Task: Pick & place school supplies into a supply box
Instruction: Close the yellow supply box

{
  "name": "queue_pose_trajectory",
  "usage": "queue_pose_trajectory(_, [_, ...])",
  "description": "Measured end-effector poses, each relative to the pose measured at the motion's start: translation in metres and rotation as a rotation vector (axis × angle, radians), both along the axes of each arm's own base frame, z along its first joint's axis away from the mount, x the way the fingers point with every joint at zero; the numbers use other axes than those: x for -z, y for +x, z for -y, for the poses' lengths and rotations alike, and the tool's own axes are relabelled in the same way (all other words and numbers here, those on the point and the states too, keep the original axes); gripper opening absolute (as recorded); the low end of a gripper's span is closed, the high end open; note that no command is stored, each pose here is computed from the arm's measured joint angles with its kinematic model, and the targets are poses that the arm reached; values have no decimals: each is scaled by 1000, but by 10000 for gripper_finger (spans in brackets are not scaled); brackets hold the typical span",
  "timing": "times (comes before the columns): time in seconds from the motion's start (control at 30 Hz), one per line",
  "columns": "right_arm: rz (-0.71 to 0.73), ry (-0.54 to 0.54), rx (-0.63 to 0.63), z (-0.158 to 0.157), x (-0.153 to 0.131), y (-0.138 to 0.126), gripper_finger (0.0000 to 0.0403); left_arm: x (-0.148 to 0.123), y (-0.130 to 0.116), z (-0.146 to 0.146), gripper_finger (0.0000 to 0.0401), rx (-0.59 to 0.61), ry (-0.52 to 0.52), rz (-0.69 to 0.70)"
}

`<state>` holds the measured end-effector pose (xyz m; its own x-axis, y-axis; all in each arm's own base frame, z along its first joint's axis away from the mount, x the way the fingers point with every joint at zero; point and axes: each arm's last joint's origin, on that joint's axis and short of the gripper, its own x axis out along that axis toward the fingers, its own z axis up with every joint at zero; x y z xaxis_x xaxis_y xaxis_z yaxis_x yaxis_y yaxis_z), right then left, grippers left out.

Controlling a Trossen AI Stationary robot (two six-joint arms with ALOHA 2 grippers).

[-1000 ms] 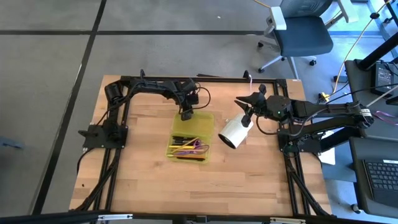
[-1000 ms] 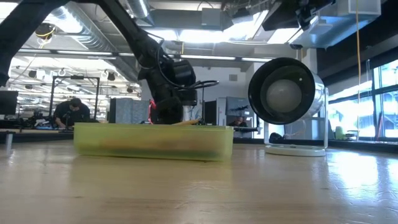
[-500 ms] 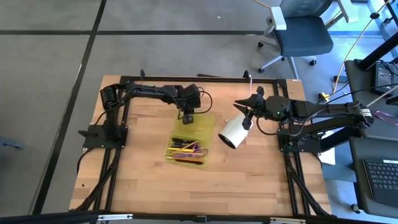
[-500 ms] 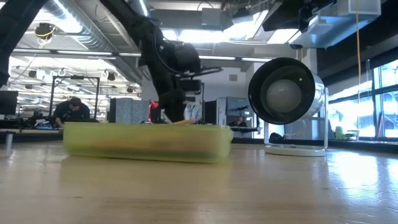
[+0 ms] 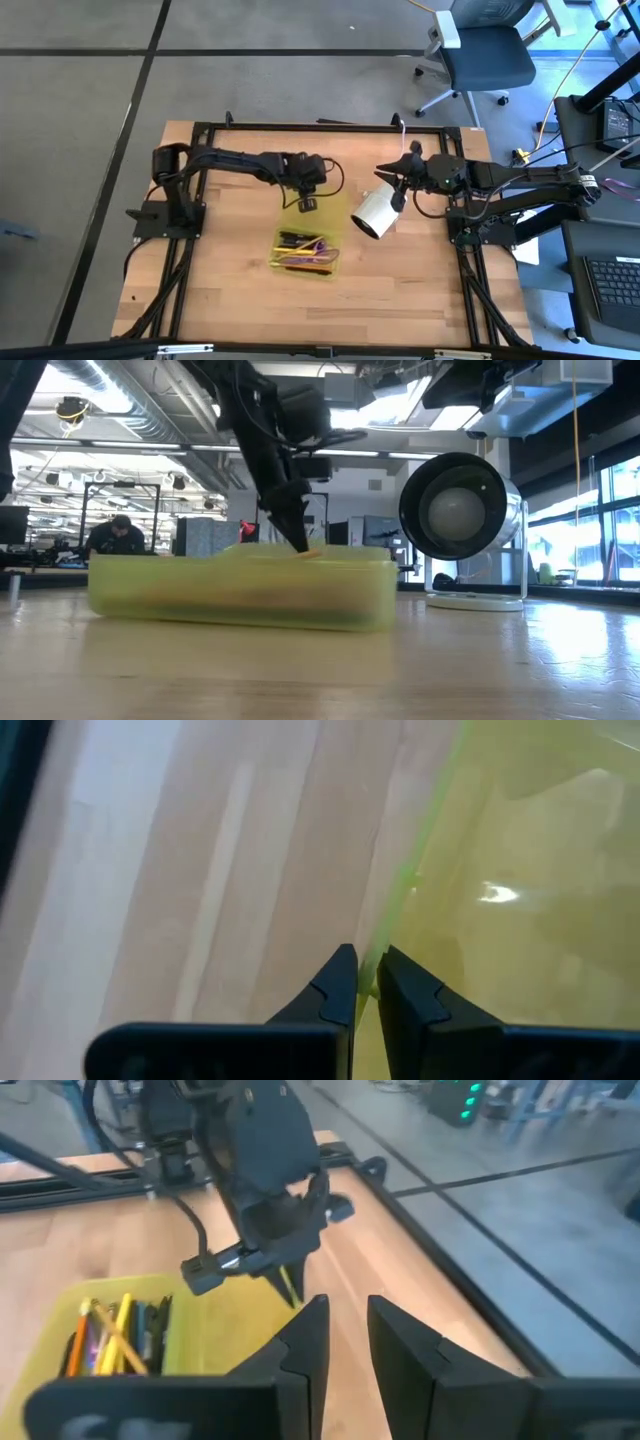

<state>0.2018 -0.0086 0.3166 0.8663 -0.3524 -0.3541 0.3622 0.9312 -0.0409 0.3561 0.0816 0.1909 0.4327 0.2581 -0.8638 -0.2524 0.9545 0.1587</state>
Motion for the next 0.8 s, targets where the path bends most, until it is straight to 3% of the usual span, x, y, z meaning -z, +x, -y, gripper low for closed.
queue_pose_trajectory(0.27, [-9, 41, -96, -3, 1, 1, 77, -18, -1, 41, 15, -46, 126, 35])
queue_pose_trajectory(0.53, [-21, 49, -114, -3, 2, 0, 77, -24, -9, 79, 15, -104, 145, 32])
queue_pose_trajectory(0.8, [-5, 182, -189, -7, 4, 3, 77, -24, -12, 114, 15, -124, 209, 66])
